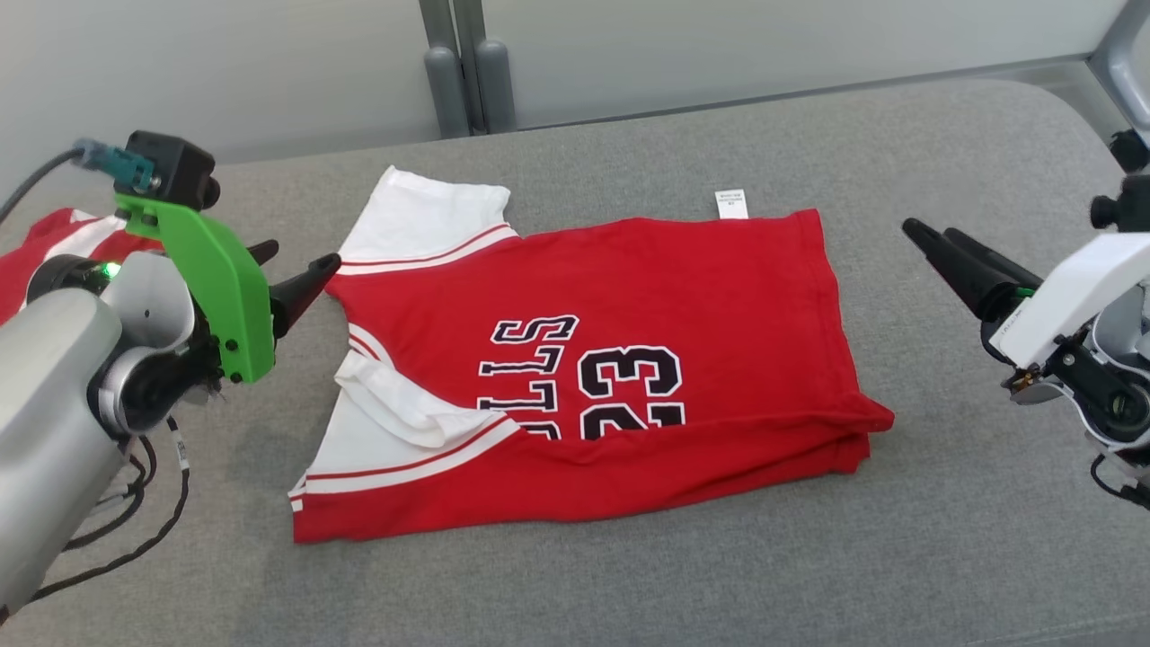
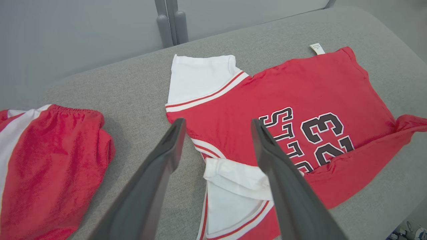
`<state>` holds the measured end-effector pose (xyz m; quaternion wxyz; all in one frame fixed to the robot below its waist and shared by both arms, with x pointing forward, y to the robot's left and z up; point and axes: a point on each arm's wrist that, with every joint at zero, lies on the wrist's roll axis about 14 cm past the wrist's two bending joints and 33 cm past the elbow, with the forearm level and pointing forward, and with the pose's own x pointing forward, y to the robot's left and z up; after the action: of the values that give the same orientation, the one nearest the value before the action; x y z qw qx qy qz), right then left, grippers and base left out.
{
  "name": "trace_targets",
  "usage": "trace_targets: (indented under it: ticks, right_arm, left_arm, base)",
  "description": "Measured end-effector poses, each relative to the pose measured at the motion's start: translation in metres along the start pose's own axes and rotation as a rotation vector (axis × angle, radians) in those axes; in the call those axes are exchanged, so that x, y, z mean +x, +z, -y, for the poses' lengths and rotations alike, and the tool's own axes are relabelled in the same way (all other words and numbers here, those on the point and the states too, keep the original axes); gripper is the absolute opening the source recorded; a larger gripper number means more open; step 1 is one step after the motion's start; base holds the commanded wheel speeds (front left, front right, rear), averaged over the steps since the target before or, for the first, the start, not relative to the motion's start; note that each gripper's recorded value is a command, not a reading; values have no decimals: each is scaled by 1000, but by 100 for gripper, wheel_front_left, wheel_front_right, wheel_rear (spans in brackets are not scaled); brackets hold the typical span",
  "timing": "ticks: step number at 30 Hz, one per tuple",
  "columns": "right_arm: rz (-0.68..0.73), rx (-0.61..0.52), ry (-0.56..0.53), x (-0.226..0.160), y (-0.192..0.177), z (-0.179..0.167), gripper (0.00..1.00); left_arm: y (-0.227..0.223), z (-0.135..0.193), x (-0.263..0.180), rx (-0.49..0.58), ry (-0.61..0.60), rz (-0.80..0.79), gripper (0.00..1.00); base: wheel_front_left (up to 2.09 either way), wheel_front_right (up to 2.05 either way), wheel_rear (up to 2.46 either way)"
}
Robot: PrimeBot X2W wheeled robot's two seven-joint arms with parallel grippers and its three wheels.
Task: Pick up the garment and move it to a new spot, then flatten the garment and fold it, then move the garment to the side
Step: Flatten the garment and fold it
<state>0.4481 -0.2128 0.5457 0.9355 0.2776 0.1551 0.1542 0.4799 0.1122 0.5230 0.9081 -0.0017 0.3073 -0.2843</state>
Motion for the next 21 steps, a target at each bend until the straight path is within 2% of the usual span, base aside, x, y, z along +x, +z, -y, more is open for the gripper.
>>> trace_targets:
  ticks: [2,5,7,9,16,21]
  right_arm:
    - [109,-21,22,-7,11,-7,100]
    - [194,-82,31,-18,18,-9,100]
    - [317,-135,3,-27,53,-3,100]
    - [422,-157,4,-34,73,-7,100]
    - [517,-184,-45,-64,26,-4,100]
    - [488,-182,-106,-83,-15,4,100]
  left_arm:
    - [9,-1,-10,30,32,111,100]
    - [23,-2,-31,59,89,306,100]
    - [36,-5,-50,63,143,463,100]
    - [37,-8,-65,85,192,570,100]
    - [15,-3,-98,16,304,707,100]
    - [-3,11,-113,-13,358,778,100]
  base:
    - [0,0,0]
    - [0,0,0]
    - [0,0,0]
    - [0,0,0]
    - [0,0,0]
    - [0,0,0]
